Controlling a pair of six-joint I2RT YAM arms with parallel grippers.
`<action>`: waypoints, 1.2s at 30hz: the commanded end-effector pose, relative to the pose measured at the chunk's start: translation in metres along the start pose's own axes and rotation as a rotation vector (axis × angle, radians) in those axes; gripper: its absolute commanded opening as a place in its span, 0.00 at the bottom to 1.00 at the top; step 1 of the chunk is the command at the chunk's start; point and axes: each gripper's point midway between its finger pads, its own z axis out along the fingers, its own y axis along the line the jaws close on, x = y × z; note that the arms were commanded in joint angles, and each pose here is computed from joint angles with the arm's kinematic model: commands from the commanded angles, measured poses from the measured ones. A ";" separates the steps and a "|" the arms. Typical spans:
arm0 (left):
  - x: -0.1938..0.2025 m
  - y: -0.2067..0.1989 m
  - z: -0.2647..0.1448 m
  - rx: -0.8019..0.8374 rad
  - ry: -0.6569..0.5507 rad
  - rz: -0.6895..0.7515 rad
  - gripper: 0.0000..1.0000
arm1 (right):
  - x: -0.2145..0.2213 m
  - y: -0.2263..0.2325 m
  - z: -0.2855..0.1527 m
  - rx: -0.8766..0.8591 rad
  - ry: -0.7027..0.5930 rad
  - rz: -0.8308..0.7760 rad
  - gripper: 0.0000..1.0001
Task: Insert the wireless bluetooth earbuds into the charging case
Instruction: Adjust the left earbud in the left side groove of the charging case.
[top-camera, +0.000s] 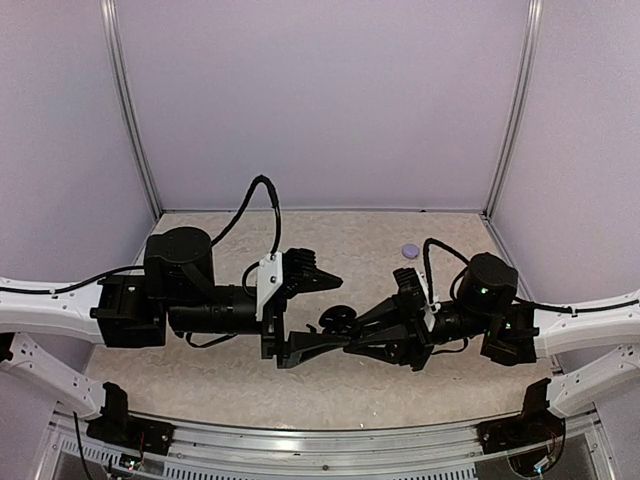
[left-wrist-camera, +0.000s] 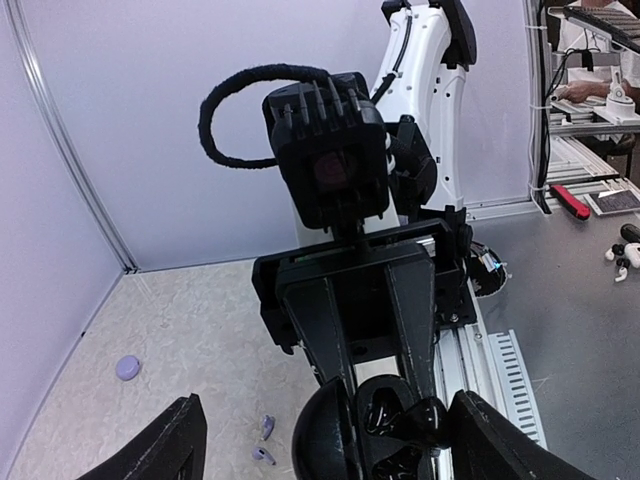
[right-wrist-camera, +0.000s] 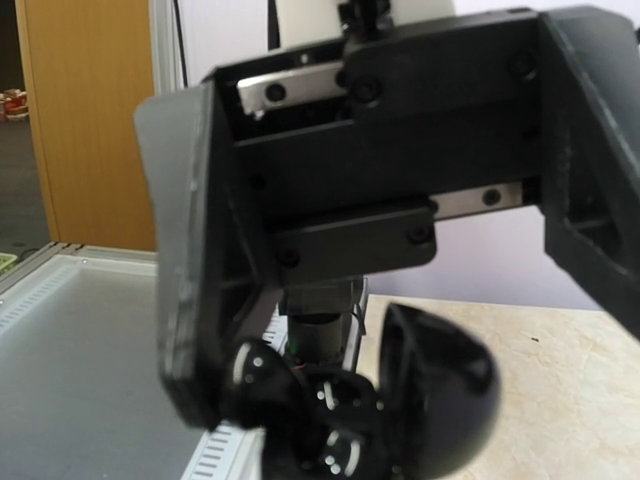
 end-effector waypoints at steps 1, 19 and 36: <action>-0.018 0.014 0.001 -0.048 -0.048 -0.008 0.82 | -0.009 0.006 0.006 -0.028 -0.013 -0.017 0.03; -0.013 0.017 0.011 -0.043 -0.037 -0.035 0.82 | -0.013 0.014 0.009 -0.032 -0.019 -0.042 0.03; -0.004 0.024 0.016 -0.058 -0.021 -0.075 0.83 | -0.027 0.018 0.004 -0.028 -0.054 -0.064 0.03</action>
